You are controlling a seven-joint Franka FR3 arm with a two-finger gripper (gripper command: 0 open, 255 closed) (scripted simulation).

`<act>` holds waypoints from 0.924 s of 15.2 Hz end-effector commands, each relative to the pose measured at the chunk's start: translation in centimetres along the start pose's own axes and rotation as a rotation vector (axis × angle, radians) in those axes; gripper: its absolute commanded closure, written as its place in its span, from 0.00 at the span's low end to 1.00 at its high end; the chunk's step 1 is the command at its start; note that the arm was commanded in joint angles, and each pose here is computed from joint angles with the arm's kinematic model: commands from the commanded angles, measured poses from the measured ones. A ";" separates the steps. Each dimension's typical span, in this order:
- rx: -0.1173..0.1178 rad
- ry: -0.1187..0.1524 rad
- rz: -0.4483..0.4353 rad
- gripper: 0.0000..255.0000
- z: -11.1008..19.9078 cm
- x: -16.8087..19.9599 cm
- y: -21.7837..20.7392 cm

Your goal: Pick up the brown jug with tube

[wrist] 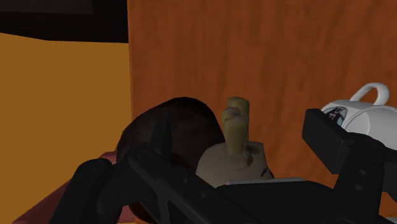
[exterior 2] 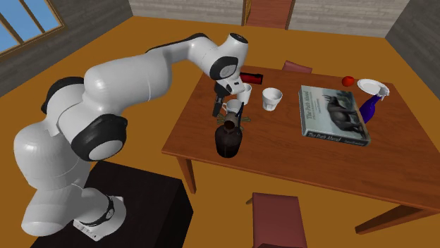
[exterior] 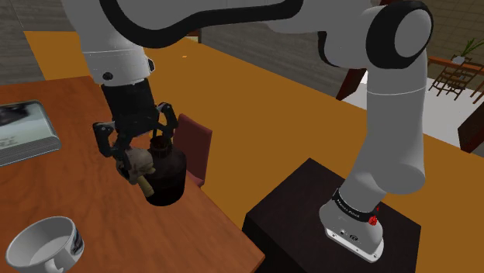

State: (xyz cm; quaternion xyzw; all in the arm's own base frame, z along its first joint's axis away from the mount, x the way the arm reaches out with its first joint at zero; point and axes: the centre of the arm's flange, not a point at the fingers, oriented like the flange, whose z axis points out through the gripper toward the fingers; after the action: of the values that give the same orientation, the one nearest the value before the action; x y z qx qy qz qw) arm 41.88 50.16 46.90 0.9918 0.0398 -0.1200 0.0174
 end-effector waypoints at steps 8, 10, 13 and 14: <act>0.001 -0.002 0.001 0.00 3.9 1.0 -0.4; 0.001 -0.002 0.001 1.00 3.9 0.9 -0.5; 0.001 -0.003 0.001 1.00 3.9 0.9 -0.5; 0.001 -0.003 0.001 1.00 3.9 0.9 -0.5</act>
State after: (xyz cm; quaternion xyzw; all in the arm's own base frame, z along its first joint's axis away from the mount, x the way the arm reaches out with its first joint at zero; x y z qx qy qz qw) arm 41.84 50.51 42.92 0.9918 0.0391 -0.1207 0.0168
